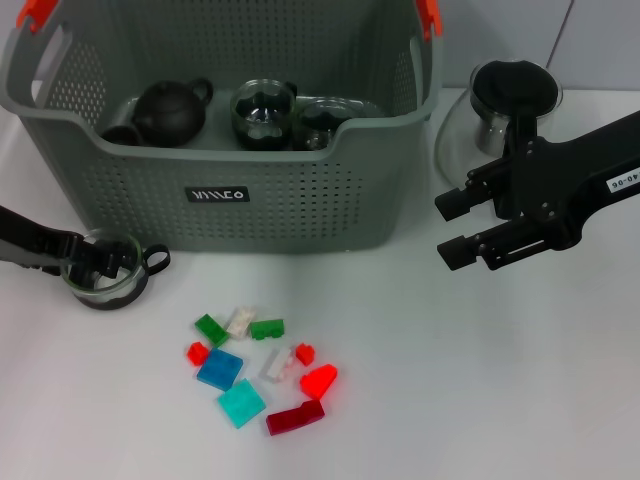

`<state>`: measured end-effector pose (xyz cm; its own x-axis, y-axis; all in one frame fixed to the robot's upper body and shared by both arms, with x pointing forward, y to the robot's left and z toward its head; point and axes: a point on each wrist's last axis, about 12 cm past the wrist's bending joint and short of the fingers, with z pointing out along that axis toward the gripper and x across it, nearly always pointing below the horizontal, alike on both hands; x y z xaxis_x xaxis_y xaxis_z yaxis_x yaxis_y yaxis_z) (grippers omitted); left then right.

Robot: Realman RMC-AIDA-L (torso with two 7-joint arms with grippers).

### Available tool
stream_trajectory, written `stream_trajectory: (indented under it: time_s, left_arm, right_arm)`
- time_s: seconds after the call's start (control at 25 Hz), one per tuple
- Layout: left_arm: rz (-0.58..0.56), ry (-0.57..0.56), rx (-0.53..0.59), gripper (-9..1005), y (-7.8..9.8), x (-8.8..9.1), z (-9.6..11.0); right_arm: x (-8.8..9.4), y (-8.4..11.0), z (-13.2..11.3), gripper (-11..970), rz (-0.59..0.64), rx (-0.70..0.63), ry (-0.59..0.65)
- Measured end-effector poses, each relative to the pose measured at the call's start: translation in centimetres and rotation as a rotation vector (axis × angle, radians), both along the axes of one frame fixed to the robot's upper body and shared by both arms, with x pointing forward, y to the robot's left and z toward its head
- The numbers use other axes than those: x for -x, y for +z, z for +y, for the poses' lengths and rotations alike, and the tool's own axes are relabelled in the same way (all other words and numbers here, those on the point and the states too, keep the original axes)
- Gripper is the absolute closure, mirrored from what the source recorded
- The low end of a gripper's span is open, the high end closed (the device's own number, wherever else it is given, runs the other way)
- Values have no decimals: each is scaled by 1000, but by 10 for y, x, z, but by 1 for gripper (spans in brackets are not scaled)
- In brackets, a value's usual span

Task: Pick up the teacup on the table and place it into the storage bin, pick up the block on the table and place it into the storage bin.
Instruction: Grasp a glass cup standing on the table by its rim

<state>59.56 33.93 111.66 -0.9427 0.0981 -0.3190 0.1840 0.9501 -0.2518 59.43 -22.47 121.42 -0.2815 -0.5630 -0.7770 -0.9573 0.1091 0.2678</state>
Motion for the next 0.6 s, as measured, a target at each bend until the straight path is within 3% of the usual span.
stream_trajectory:
  time_s: [0.44,0.6]
  left_arm:
    - [5,-5,-6,174,-2,1,-1]
    - [17,-18,-8,287,-4,2,-3]
  right_arm:
    - [1,-1,0,284,-3,-3,3]
    - [1,-2,0,284,-2,-4,2]
